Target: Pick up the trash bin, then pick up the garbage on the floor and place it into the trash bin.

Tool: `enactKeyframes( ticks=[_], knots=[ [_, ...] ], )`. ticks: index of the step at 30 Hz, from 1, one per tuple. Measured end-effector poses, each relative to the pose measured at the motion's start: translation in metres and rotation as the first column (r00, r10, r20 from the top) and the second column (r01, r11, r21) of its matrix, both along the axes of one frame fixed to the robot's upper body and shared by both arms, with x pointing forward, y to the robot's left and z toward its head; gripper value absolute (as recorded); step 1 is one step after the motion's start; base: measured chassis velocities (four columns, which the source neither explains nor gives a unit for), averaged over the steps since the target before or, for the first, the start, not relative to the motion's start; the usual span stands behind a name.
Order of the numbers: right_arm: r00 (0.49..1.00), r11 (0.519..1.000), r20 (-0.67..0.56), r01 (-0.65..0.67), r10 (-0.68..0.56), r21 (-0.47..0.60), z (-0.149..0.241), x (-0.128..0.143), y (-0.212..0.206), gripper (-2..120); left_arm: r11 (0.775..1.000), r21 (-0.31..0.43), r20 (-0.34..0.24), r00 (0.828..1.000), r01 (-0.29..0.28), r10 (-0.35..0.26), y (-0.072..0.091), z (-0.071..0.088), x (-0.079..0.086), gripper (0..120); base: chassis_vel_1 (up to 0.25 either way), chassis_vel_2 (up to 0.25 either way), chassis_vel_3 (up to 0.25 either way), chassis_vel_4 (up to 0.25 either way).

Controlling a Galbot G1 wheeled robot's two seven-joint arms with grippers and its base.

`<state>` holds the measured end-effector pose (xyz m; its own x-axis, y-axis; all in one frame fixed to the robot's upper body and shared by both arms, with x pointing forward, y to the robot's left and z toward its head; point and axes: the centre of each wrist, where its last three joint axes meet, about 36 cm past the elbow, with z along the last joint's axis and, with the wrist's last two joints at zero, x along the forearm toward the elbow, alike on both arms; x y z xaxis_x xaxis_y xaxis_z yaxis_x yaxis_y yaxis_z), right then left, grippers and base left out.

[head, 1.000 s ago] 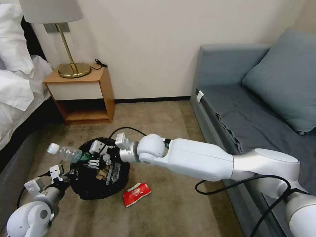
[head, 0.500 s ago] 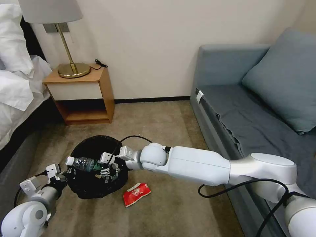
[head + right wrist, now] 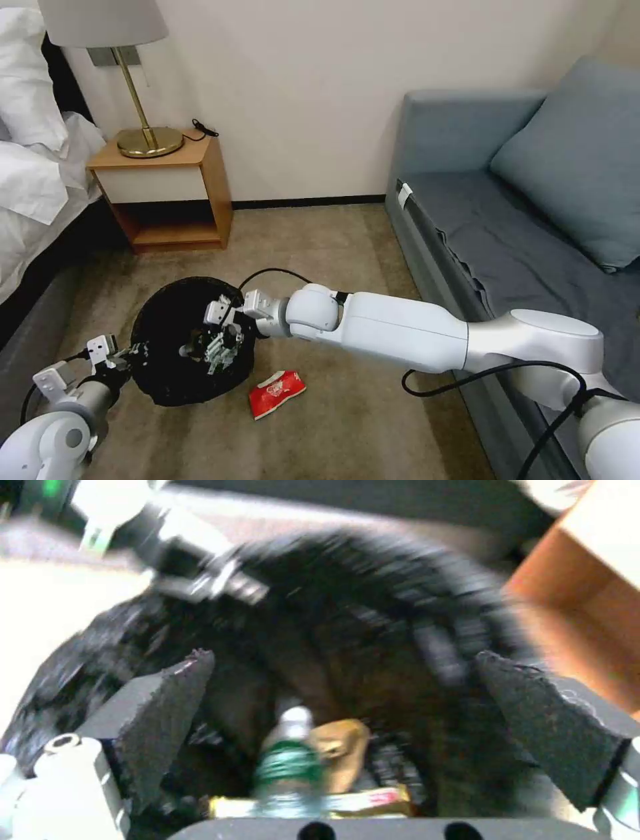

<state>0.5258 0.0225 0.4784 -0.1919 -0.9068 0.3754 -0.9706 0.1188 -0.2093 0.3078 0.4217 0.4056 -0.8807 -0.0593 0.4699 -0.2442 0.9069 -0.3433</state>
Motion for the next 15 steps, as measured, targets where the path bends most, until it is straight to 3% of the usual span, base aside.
enactKeyframes(
  ticks=[4,7,9,12,15],
  knots=[
    [0.999,0.999,-0.002,0.043,-0.043,0.028,0.025,0.037,-0.025,100,0.997,0.033,-0.009,0.998,-0.064,0.065,0.021,-0.004,-0.006,2,0.000,0.000,0.000,0.000],
    [0.998,0.998,-0.021,0.055,-0.055,0.003,0.026,0.066,-0.048,100,0.991,0.054,-0.001,0.992,-0.123,0.123,0.043,-0.002,-0.010,2,0.000,0.000,0.000,0.000],
    [0.997,0.998,-0.034,0.063,-0.063,-0.011,0.023,0.072,-0.053,100,0.989,0.058,0.001,0.991,-0.135,0.135,0.048,-0.001,-0.012,2,0.000,0.000,0.000,0.000],
    [0.994,0.995,-0.092,0.057,-0.064,-0.081,0.007,0.085,-0.064,100,0.986,0.059,0.010,0.988,-0.154,0.154,0.058,0.003,-0.014,2,0.000,0.000,0.000,0.000],
    [0.986,0.973,-0.163,-0.015,-0.024,-0.232,-0.031,0.086,-0.068,100,0.986,0.050,0.019,0.987,-0.158,0.157,0.061,0.006,-0.016,2,0.000,0.000,0.000,0.000]
  ],
)
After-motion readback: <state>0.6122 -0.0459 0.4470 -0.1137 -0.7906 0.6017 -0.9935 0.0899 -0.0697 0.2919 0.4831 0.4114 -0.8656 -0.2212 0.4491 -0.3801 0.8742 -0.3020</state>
